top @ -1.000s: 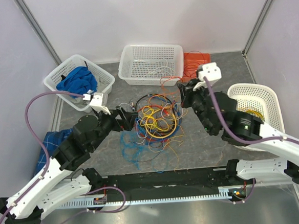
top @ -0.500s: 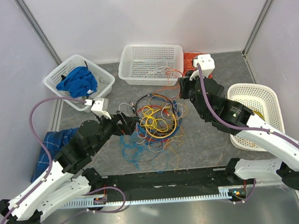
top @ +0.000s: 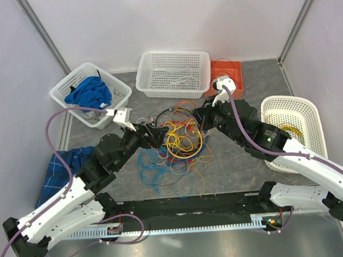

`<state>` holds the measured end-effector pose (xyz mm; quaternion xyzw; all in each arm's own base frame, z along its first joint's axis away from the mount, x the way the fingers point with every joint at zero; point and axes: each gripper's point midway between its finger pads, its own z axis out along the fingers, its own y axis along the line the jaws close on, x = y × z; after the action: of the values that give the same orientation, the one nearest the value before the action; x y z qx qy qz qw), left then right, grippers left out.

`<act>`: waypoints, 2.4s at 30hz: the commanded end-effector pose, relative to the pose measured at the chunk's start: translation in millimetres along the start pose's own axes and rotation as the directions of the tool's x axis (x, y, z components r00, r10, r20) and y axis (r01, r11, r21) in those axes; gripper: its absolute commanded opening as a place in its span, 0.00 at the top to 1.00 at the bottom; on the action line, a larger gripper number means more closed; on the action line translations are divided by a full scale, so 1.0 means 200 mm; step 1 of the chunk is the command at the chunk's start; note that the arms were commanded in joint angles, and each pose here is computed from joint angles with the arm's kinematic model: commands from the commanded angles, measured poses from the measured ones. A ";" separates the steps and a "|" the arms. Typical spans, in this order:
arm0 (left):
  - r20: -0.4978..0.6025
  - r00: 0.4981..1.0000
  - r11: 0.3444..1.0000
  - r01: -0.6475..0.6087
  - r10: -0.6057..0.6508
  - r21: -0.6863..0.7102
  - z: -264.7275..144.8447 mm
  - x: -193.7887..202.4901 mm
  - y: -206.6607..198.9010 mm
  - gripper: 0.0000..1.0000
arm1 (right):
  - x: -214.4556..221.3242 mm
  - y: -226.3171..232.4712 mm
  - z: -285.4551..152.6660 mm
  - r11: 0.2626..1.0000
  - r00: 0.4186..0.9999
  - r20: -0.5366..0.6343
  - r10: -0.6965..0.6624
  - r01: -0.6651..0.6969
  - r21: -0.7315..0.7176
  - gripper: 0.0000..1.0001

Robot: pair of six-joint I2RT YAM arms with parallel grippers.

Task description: Untangle the cables

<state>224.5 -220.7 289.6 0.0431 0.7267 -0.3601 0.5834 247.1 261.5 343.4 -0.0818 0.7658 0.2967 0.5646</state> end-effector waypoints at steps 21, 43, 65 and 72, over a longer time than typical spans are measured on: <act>0.015 0.997 0.991 -0.078 0.077 0.107 0.14 -0.10 -0.17 0.98 | -0.09 0.13 -0.13 0.984 0.998 0.030 0.063 -0.057 -0.168 0.63; 0.091 0.990 0.991 -0.117 0.111 0.060 0.09 -0.71 -0.41 0.98 | -0.17 0.33 -0.17 0.932 0.989 0.124 0.077 -0.027 -0.361 0.29; 0.048 0.996 0.985 -0.078 0.072 0.155 0.05 -0.62 -0.46 0.98 | -0.03 0.31 0.23 0.970 0.990 0.104 0.097 -0.070 -0.231 0.29; 0.082 0.995 0.979 -0.066 0.051 0.195 -0.02 -0.68 -0.50 0.98 | 0.09 0.07 0.48 0.998 0.997 0.046 0.060 -0.060 -0.010 0.34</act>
<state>228.0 -253.1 428.2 0.1162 0.6958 -0.3862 0.5944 273.8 345.2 328.0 -0.1029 0.7316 0.3732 0.5611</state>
